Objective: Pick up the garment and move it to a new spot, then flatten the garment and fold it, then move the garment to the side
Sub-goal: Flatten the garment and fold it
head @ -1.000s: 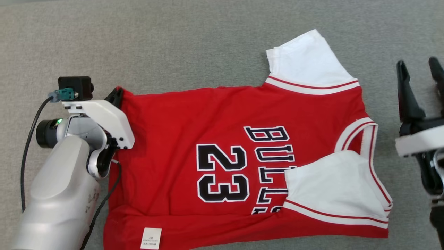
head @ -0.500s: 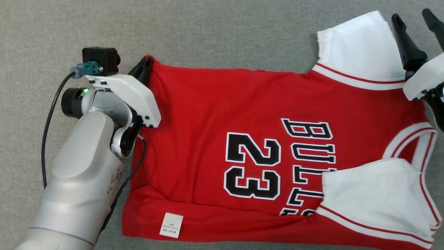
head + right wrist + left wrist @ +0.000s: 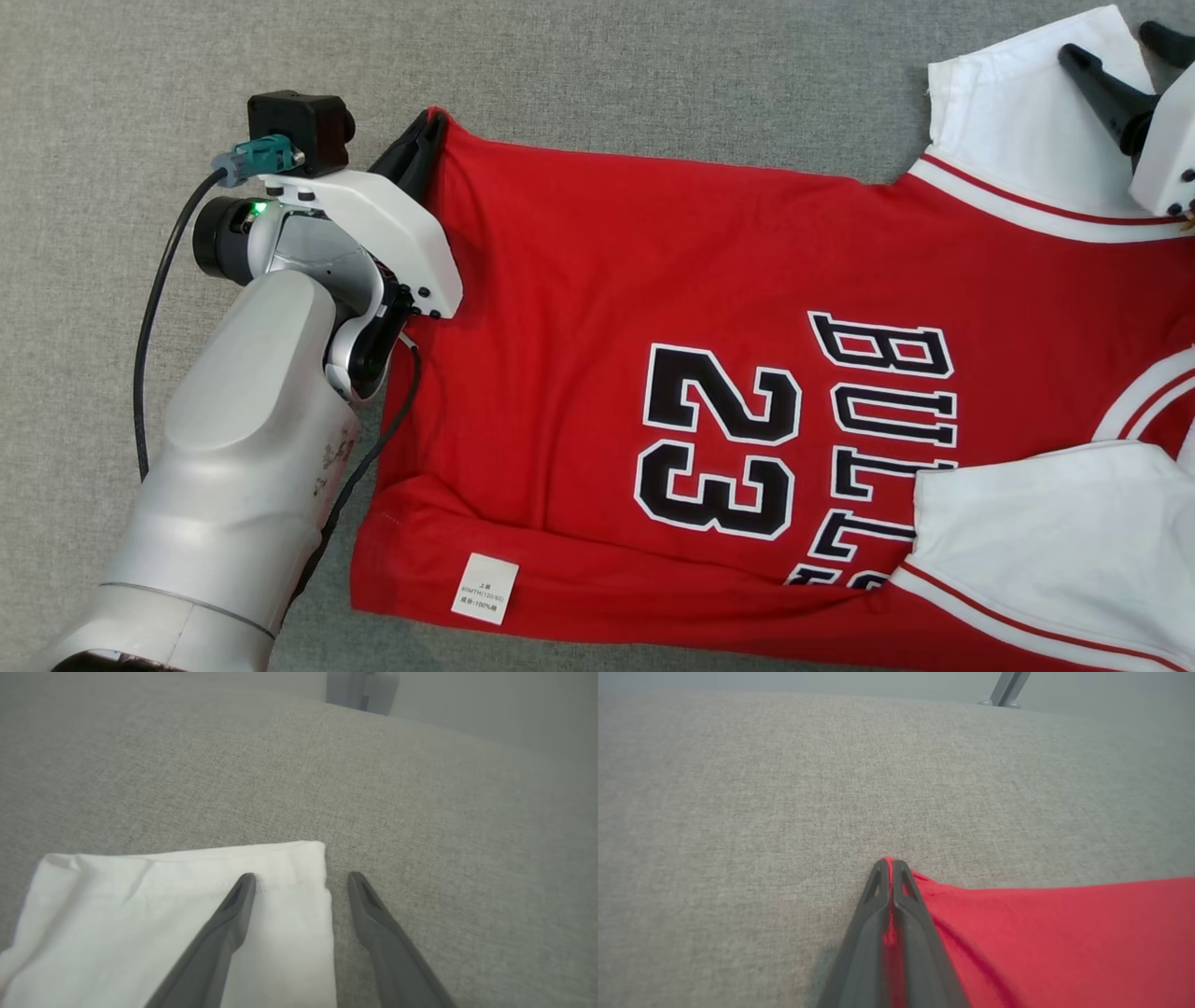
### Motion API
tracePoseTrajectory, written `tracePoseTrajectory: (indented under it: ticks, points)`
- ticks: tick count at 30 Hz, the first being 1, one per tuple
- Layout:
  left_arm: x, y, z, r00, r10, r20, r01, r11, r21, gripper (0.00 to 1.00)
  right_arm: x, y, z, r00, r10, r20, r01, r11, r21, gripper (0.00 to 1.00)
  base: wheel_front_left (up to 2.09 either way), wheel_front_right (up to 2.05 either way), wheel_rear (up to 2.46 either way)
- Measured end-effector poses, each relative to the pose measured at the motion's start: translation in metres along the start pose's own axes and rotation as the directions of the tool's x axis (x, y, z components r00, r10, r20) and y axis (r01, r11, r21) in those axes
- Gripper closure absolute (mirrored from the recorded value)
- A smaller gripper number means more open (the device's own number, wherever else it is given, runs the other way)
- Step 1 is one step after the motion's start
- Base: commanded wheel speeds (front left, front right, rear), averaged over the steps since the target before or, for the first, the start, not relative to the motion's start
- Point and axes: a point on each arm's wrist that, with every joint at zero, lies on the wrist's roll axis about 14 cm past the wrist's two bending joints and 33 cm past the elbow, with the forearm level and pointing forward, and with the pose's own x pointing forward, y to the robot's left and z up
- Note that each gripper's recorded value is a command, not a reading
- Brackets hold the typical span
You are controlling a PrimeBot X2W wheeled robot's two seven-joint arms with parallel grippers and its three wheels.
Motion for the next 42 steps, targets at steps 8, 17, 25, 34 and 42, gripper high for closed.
tracePoseTrajectory:
  ticks: [8, 17, 25, 34, 42]
  points:
    - [0.001, -0.001, 0.001, 1.000, -0.007, 0.019, 0.007, 1.000, -0.013, 1.00, 0.003, 0.004, 0.009, 1.000, 0.025, 0.005, -0.025, 1.000, -0.003, 1.00, 0.00, 0.00, 0.00]
    - [-0.004, 0.000, 0.025, 0.994, -0.012, 0.106, 0.016, 0.999, -0.034, 1.00, -0.018, 0.001, 0.048, 0.981, 0.035, 0.192, -0.035, 0.999, -0.006, 1.00, 0.00, 0.00, 0.00]
    - [-0.013, 0.000, 0.053, 0.982, -0.021, 0.186, 0.040, 0.995, -0.096, 1.00, -0.045, 0.001, 0.069, 0.951, 0.053, 0.303, -0.066, 0.997, 0.033, 1.00, 0.00, 0.00, 0.00]
    - [-0.041, -0.017, 0.020, 0.983, -0.119, 0.143, 0.162, 0.926, -0.342, 1.00, -0.089, 0.038, 0.033, 0.901, 0.149, 0.407, -0.262, 0.935, 0.238, 1.00, 0.00, 0.00, 0.00]
    - [-0.069, -0.013, 0.017, 0.974, -0.146, 0.171, 0.213, 0.840, -0.498, 1.00, -0.146, 0.048, -0.024, 0.895, 0.114, 0.431, -0.312, 0.852, 0.421, 1.00, 0.00, 0.00, 0.00]
